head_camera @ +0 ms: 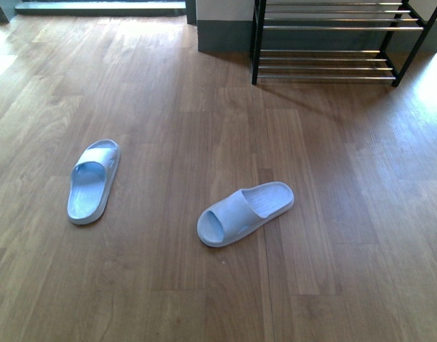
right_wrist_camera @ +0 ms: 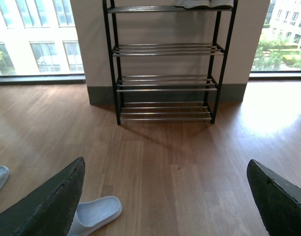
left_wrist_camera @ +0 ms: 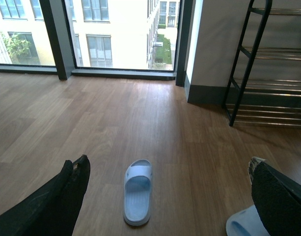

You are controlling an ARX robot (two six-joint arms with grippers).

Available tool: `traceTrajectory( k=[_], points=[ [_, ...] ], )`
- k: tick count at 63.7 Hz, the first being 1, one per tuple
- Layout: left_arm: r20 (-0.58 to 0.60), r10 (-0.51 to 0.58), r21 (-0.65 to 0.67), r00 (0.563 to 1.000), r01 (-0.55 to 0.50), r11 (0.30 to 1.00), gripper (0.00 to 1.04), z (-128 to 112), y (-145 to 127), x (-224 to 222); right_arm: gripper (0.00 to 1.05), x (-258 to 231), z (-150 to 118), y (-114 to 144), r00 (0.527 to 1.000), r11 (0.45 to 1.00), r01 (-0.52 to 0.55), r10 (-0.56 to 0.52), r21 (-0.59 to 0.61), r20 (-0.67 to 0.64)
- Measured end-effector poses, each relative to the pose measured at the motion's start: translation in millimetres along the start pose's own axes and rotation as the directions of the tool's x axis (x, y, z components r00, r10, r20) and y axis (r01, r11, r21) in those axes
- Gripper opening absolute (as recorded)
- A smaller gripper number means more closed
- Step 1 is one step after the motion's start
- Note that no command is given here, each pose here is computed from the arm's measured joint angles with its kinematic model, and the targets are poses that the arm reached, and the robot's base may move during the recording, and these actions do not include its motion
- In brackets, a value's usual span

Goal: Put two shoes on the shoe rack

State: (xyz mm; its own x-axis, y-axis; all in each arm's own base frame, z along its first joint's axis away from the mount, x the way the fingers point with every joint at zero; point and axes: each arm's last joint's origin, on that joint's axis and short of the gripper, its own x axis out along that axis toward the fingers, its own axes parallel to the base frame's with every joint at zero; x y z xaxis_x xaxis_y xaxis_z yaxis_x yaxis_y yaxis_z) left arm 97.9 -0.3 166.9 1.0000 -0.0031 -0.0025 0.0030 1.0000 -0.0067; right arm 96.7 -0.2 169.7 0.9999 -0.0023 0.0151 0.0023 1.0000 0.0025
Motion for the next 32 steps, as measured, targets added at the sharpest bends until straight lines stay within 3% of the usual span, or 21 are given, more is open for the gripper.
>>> traceTrajectory(
  k=[18, 20, 26, 32],
  points=[
    [0.000, 0.002, 0.000, 1.000, -0.002, 1.000, 0.95, 0.0, 0.1, 0.0, 0.96, 0.0, 0.0, 0.1, 1.000, 1.000, -0.004, 0.004, 0.000, 0.000],
    [0.000, 0.003, 0.000, 1.000, -0.003, 1.000, 0.95, 0.0, 0.1, 0.0, 0.96, 0.3, -0.1, 0.3, 0.999, 0.999, -0.033, 0.033, 0.003, -0.009],
    [0.000, 0.000, 0.000, 1.000, 0.000, 1.000, 0.95, 0.0, 0.0, 0.0, 0.96, 9.3, -2.5, 4.9, 0.956, 0.959, -0.282, 0.284, 0.025, -0.073],
    [0.000, 0.000, 0.000, 1.000, 0.000, 1.000, 0.95, 0.0, 0.0, 0.0, 0.96, 27.8, 3.1, 13.2, 0.921, 0.927, -0.376, 0.375, 0.013, -0.102]
  ],
)
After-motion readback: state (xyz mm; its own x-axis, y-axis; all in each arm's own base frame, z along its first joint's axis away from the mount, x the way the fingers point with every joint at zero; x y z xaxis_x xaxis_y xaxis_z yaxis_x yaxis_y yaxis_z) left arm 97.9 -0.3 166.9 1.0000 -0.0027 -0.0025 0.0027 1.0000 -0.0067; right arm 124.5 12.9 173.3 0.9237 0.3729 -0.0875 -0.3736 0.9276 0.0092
